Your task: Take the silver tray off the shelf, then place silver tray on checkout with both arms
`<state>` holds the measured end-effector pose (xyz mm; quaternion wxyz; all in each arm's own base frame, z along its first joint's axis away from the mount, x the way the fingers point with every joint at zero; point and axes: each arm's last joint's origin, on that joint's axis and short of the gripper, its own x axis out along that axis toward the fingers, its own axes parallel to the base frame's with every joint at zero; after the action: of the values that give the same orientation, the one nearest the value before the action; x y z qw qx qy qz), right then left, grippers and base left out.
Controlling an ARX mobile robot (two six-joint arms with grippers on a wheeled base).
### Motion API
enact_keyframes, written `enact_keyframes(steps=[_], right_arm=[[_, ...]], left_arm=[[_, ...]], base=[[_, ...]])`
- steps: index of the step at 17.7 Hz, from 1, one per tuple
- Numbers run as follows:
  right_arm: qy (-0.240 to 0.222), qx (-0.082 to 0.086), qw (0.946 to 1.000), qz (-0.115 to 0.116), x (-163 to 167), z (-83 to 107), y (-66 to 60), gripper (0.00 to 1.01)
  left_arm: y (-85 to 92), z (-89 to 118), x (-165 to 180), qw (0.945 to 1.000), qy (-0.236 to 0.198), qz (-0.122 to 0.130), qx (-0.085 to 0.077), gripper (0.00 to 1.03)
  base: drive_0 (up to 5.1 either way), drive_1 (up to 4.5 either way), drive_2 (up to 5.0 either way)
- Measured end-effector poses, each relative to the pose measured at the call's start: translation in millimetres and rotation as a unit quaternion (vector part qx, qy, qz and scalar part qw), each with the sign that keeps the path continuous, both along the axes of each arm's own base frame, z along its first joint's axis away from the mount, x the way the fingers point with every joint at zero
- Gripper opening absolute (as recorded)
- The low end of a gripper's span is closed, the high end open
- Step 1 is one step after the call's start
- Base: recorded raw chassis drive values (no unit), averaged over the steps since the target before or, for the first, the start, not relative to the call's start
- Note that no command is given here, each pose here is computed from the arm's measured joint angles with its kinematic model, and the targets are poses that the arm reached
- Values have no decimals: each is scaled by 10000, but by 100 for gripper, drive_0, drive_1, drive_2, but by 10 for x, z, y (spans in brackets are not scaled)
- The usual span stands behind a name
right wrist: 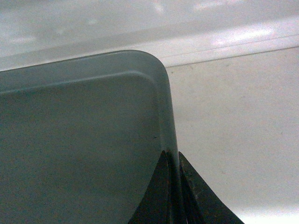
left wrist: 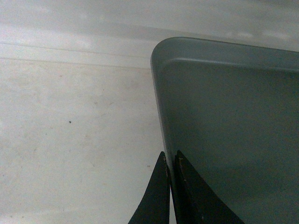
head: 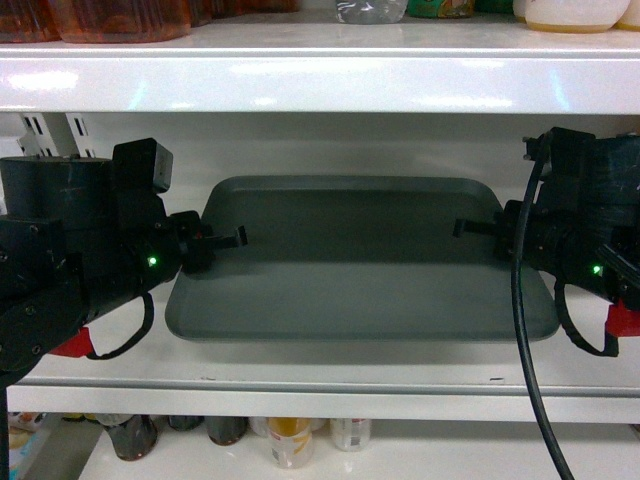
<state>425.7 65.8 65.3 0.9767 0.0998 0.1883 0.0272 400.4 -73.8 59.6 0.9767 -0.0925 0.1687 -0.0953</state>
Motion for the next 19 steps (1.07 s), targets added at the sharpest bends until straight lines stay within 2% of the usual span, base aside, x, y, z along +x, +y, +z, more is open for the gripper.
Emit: enact_keyframes(steps=[5, 8, 10, 12, 16, 19], right_arm=[[236, -30, 9997, 100, -202, 119, -26, 3], [360, -42, 9993, 127, -349, 178, -51, 3], [326, -48, 9994, 113, -441, 236, -65, 3], [325, -60, 9994, 90, -485, 254, -80, 3], [257, -197, 9994, 87, -496, 251, -86, 3], [208, -241, 9994, 97, -502, 253, -84, 3]], left_arm=[[27, 73, -216, 9996, 265, -22, 44, 3], [32, 236, -352, 9997, 202, -70, 70, 3], [33, 276, -430, 9997, 214, -101, 67, 3], [7, 289, -486, 9996, 227, -156, 63, 3], [-29, 247, -559, 9995, 281, -116, 57, 3], [-31, 232, -576, 9994, 324, -86, 59, 3]], base=[[0, 0, 0], [0, 0, 0], [0, 0, 0], [0, 0, 0], [0, 0, 0], [0, 0, 0]])
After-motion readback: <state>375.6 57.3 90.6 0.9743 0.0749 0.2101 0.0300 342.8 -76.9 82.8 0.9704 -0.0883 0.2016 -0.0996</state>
